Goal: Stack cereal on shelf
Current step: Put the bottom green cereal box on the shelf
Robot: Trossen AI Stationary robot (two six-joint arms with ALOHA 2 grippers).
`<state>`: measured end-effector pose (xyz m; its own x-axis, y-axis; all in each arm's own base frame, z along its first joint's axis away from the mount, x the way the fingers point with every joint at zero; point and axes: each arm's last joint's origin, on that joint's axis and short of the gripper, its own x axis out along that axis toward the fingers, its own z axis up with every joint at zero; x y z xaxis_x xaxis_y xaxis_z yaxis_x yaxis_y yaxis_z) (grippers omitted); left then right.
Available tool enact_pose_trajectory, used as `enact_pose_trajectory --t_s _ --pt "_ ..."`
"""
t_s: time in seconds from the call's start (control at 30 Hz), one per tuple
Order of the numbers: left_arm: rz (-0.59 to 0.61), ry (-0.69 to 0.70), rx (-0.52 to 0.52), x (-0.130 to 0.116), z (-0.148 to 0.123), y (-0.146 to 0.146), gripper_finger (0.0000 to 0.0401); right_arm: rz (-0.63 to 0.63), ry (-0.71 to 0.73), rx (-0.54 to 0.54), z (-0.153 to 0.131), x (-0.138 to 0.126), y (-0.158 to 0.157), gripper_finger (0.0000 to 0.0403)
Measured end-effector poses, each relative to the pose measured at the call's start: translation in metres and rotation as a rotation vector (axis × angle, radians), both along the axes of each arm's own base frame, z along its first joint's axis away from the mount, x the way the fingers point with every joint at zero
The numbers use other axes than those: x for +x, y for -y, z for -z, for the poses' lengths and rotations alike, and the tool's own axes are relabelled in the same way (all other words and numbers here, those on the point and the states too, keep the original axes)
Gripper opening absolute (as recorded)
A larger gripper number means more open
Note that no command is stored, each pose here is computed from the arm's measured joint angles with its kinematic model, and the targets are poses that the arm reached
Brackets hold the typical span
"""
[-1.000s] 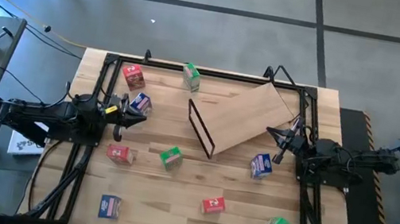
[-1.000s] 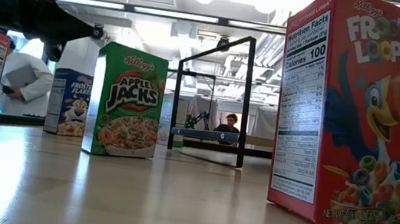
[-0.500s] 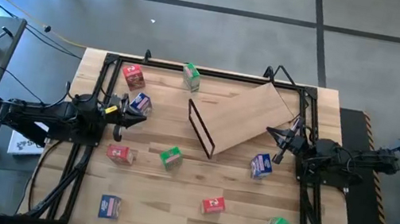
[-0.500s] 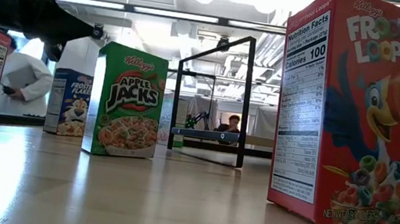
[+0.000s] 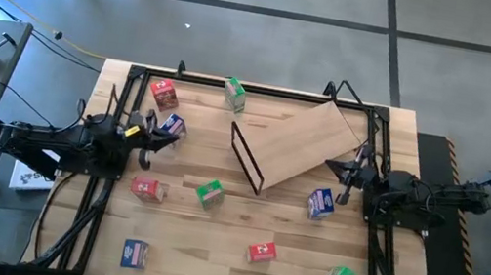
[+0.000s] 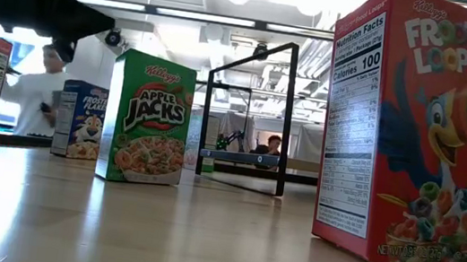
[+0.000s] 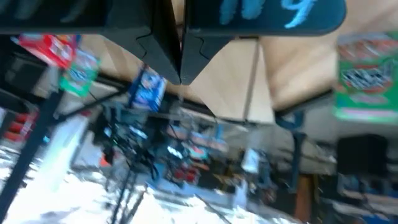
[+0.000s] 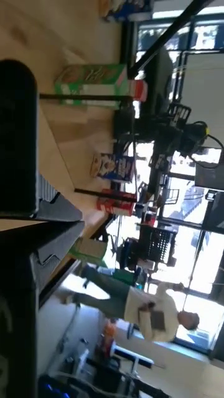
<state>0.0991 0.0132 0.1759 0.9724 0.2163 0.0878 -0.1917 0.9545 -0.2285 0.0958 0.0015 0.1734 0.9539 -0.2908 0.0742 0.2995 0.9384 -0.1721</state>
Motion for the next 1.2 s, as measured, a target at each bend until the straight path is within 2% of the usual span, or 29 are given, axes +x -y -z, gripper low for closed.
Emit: enact_pose_trajectory --t_s 0.07,0.2,0.33,0.43,0.6,0.73,0.93,1.03,1.2 --pt "-0.029 0.025 0.005 0.000 -0.002 -0.001 0.0003 -0.007 0.012 0.020 -0.001 0.000 0.000 0.0000" --pt "-0.046 0.078 -0.008 -0.001 -0.007 -0.001 0.0003 -0.028 0.054 -0.020 -0.006 0.000 -0.001 0.0000" --pt "-0.070 0.074 0.032 -0.001 -0.008 -0.002 0.0003 -0.029 0.103 -0.055 -0.012 -0.001 -0.001 0.0000" --pt "-0.080 0.057 0.051 -0.001 -0.007 -0.002 0.0003 -0.028 0.173 -0.042 -0.018 -0.003 -0.001 0.0000" --pt "-0.058 0.039 -0.027 -0.001 -0.003 -0.002 0.0003 -0.067 0.311 0.002 -0.029 -0.007 -0.001 0.0000" --pt "-0.075 0.014 -0.034 -0.001 -0.001 -0.002 0.0003 -0.097 0.384 -0.035 -0.036 -0.010 -0.002 0.0000" --pt "-0.072 0.030 0.034 -0.001 -0.004 -0.002 0.0003 -0.081 0.392 -0.031 -0.037 -0.010 -0.001 0.0000" --pt "-0.042 -0.025 0.034 0.000 0.002 -0.001 0.0003 -0.079 0.395 -0.013 -0.037 -0.010 -0.001 0.0000" --pt "-0.048 -0.104 0.053 0.000 0.009 -0.001 0.0003 0.023 0.341 0.069 -0.038 -0.010 0.002 0.0000"
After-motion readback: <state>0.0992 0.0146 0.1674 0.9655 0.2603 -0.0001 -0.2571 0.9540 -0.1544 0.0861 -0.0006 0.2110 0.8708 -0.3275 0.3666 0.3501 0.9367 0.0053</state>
